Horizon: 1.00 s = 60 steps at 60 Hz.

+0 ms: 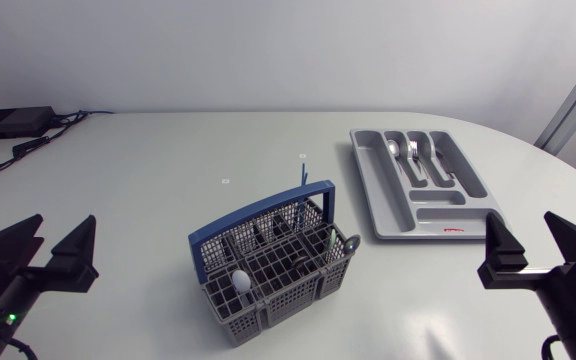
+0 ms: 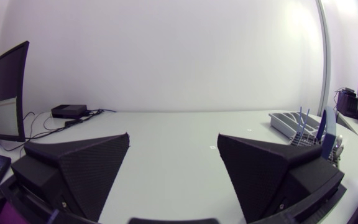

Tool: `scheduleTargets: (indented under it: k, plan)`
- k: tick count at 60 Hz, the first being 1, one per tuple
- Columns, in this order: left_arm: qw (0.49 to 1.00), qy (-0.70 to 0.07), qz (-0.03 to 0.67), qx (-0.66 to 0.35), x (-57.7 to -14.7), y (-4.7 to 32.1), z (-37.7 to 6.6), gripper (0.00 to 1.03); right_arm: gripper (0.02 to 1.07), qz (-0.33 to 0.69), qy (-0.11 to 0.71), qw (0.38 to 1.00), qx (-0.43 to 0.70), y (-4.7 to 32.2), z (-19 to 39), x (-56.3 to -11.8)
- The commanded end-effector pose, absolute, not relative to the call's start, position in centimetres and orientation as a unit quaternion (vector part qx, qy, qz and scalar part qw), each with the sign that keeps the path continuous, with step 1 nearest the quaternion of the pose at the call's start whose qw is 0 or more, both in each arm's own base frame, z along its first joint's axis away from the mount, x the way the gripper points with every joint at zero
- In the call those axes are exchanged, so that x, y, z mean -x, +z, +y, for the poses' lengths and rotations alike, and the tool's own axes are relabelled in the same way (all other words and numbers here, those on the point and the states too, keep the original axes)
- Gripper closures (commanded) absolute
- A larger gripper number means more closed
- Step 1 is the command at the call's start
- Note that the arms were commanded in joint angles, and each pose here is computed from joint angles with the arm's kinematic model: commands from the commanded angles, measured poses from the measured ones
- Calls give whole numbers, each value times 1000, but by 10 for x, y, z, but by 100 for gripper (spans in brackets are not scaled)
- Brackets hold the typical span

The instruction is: Unload the cutlery basket into the drawer organizer.

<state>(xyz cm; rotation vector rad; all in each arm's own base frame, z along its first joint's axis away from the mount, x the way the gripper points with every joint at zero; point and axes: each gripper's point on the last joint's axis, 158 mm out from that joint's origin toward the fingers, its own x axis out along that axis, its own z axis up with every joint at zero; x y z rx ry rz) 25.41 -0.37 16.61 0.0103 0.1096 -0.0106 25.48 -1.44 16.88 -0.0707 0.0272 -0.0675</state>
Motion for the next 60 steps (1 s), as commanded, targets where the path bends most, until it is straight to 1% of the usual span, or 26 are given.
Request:
scheduleTargets:
  k: [1,9,14,16,23,28,31,35,39,43,46,48,51,56,58,60]
  plan:
    - [997,-10,72,24,-261,194,-7,4,6,9,-28,999,21,194,-11,-260]
    - [989,-11,141,38,-281,199,-11,4,7,78,-29,996,12,195,-12,-284]
    - [982,-12,183,39,-291,194,-15,5,7,124,-27,992,13,188,-12,-295]
    - [979,-17,201,37,-293,193,-18,7,7,140,-25,990,14,185,-10,-299]
    - [961,-37,274,14,-300,176,-34,8,7,197,3,980,19,171,5,-308]
    - [939,-57,336,-40,-299,157,-41,8,7,248,18,968,28,158,12,-312]
    - [924,-80,361,-95,-297,147,-48,8,7,274,33,960,42,151,18,-312]
    - [901,-122,379,-171,-292,137,-55,8,8,307,54,947,76,142,25,-311]
    - [882,-142,403,-198,-285,124,-59,9,11,336,91,928,130,130,37,-308]
    - [861,-170,426,-222,-275,111,-67,10,12,363,118,910,161,117,46,-302]
    - [845,-216,433,-228,-262,103,-82,15,12,374,135,901,175,106,53,-298]
    - [832,-258,437,-223,-251,98,-95,17,14,376,148,896,183,98,59,-295]
    - [817,-290,445,-223,-240,93,-101,22,17,369,184,892,183,91,75,-289]
    - [798,-330,448,-233,-226,86,-109,35,27,365,236,885,168,83,94,-280]
    - [788,-348,449,-236,-220,82,-113,42,34,369,248,882,158,82,100,-278]
    - [778,-363,453,-238,-213,79,-114,47,40,374,262,877,150,80,106,-277]
